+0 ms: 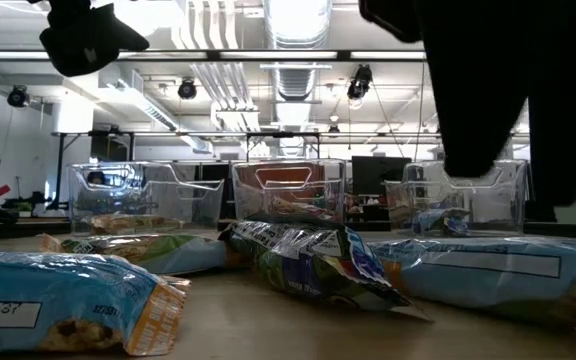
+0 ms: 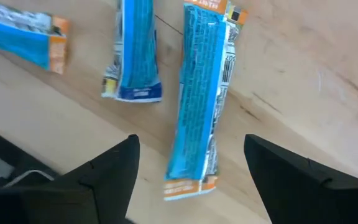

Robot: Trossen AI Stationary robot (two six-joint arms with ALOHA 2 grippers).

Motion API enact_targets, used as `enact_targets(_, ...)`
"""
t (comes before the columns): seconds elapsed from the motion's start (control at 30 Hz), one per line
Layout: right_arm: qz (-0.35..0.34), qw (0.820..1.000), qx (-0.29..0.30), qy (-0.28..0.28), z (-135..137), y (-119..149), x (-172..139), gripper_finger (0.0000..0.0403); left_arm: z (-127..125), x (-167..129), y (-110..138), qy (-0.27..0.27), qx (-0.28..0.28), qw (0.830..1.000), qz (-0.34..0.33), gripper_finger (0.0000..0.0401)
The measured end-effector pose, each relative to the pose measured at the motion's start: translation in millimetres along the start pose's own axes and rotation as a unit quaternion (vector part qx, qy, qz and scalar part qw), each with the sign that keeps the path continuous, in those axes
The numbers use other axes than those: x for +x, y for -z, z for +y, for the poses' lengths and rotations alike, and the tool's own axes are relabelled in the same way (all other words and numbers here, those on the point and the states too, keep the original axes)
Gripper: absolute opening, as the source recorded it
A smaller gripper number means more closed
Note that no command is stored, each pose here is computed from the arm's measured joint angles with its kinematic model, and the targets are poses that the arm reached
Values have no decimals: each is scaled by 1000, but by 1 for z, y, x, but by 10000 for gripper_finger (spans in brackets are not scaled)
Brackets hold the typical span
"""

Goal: Pick and place Granola Bars by type
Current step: Put the yellow granola bar into the left transparent bin

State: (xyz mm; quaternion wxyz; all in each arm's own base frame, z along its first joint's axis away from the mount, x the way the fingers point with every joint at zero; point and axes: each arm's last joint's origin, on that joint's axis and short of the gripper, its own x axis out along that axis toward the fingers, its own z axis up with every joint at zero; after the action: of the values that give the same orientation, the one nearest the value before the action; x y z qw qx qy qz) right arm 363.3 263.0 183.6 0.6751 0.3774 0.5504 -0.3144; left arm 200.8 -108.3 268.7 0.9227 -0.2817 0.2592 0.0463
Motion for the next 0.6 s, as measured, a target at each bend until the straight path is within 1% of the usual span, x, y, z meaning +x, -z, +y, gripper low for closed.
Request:
enact_targets(0.13,12,1000,-14,-2,-1,0,7,279,0,0,-1,-3,-2,1000,-8,186)
enact_targets(0.33,11,1000,-18,11,-7,0,15,270,0,0,-1,-4,0,1000,-7,186)
enact_targets(0.47,10,1000,-19,21,-10,0,20,253,0,0,-1,-10,1,1000,-14,186)
enact_targets(0.6,11,1000,-23,15,-11,1,25,226,1,0,-1,-13,10,1000,-17,186)
